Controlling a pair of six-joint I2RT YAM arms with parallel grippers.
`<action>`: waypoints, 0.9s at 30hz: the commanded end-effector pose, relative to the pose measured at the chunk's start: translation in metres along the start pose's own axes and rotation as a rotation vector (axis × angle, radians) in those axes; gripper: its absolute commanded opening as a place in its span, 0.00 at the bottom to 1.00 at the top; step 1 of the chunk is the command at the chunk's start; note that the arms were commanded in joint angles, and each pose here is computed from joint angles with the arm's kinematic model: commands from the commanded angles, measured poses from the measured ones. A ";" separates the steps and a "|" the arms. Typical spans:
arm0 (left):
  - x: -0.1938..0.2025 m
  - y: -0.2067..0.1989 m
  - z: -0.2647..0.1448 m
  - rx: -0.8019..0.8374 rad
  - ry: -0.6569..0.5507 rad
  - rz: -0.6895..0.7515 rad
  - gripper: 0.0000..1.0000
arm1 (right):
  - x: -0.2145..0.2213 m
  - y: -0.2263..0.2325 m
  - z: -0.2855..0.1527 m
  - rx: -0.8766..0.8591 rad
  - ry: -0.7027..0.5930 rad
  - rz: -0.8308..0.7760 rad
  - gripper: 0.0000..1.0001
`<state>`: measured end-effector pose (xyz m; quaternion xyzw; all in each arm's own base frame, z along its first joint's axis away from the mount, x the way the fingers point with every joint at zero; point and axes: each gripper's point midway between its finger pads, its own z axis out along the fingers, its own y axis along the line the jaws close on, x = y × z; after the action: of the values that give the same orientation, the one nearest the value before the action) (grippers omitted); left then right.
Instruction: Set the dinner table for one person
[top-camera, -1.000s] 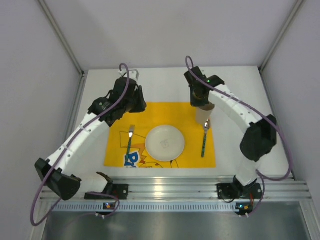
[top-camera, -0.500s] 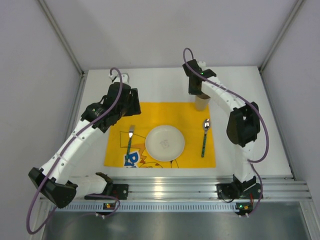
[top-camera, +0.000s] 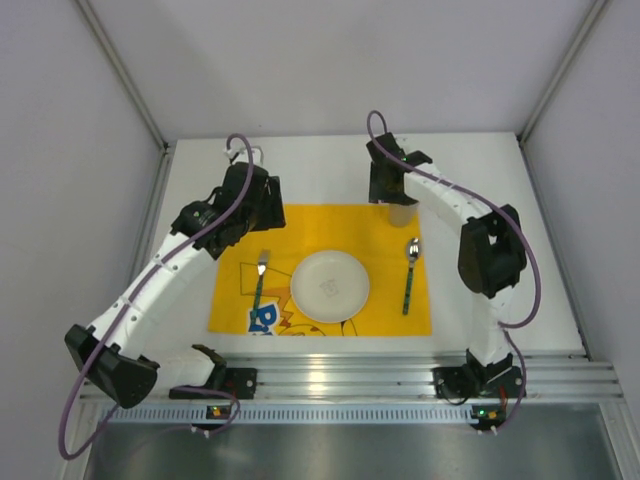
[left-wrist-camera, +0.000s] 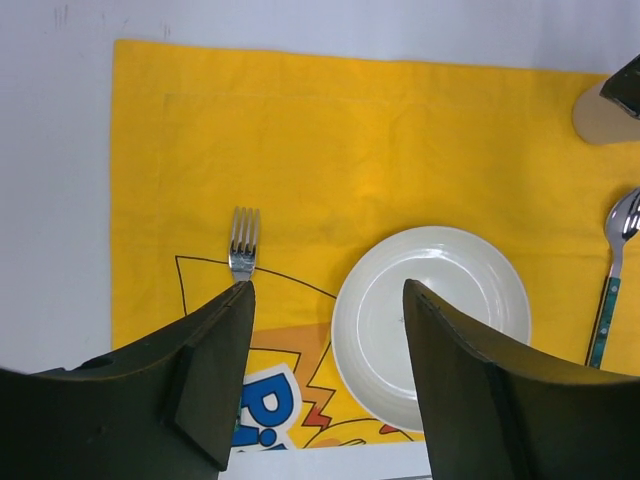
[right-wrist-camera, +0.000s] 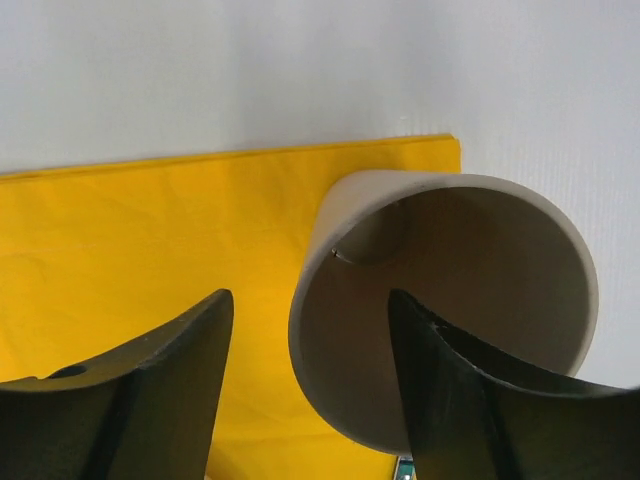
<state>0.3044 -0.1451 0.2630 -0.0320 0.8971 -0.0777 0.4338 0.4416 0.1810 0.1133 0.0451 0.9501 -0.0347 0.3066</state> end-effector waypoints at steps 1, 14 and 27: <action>-0.017 -0.009 0.002 0.027 -0.045 -0.017 0.66 | -0.027 0.000 -0.033 -0.038 -0.084 0.026 0.64; -0.052 -0.021 0.009 0.005 -0.074 0.014 0.89 | -0.069 -0.032 -0.213 -0.256 -0.361 -0.021 1.00; -0.028 -0.011 0.021 0.009 -0.082 0.006 0.97 | 0.116 -0.086 -0.303 -0.722 -0.410 0.069 1.00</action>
<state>0.3385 -0.1592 0.2508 -0.0192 0.9006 -0.0622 0.4298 0.1808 0.1421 0.2733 -0.0347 0.8354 0.2965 0.4616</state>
